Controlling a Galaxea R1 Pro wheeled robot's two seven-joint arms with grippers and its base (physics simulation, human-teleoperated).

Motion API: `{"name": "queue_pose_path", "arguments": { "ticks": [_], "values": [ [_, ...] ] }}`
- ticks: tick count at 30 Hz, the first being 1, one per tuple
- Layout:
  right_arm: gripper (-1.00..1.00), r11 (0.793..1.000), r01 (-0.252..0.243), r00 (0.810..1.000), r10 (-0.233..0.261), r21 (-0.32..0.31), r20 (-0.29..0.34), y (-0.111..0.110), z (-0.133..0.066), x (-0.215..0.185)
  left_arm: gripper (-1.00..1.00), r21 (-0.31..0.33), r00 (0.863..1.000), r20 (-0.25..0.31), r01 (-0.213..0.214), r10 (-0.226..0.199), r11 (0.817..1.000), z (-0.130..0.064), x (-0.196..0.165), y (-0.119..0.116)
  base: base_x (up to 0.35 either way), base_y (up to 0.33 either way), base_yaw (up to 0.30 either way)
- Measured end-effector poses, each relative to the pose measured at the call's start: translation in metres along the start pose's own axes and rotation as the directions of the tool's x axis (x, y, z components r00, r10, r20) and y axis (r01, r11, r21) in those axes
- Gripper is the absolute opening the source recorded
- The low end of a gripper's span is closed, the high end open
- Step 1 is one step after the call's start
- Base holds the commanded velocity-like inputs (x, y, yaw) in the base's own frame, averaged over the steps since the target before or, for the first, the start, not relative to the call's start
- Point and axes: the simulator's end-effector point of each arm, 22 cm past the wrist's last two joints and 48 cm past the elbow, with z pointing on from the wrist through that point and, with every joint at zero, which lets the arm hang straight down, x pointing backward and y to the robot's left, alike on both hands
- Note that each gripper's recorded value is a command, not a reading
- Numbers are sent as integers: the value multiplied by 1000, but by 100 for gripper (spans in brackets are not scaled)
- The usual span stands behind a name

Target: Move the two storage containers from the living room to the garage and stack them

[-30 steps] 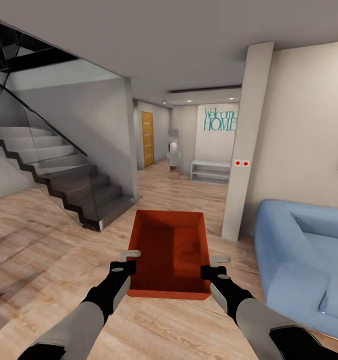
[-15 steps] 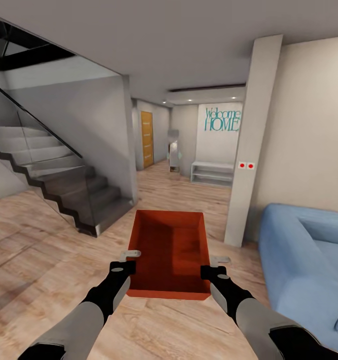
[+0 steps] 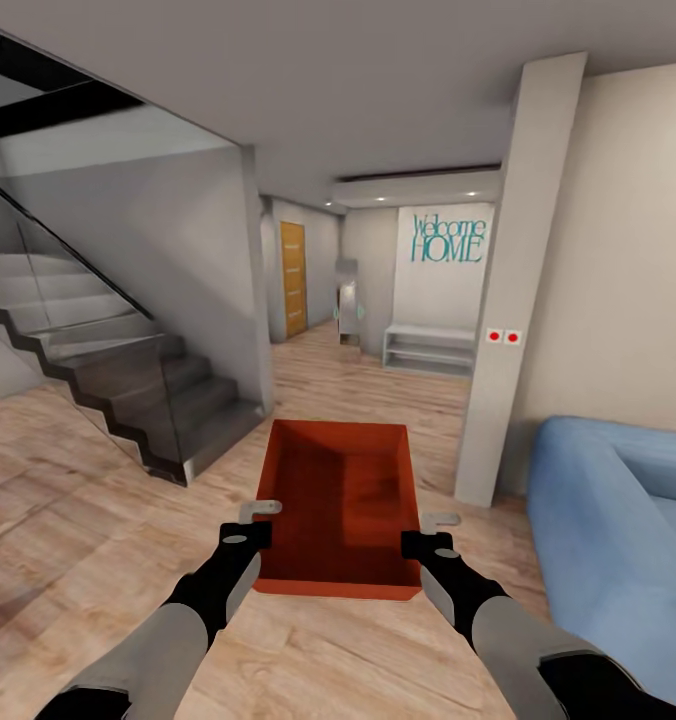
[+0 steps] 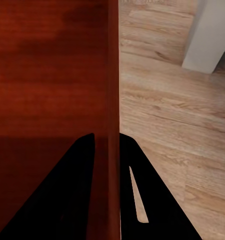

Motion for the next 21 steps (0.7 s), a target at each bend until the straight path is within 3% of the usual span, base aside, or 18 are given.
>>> {"name": "queue_pose_path", "arguments": {
  "ticks": [21],
  "values": [
    [-100,1000,0,1000,0,0,1,0,0,0,-100,0,1000,1,0,0,1000,0,0,0,324,0,0]
  ]
}}
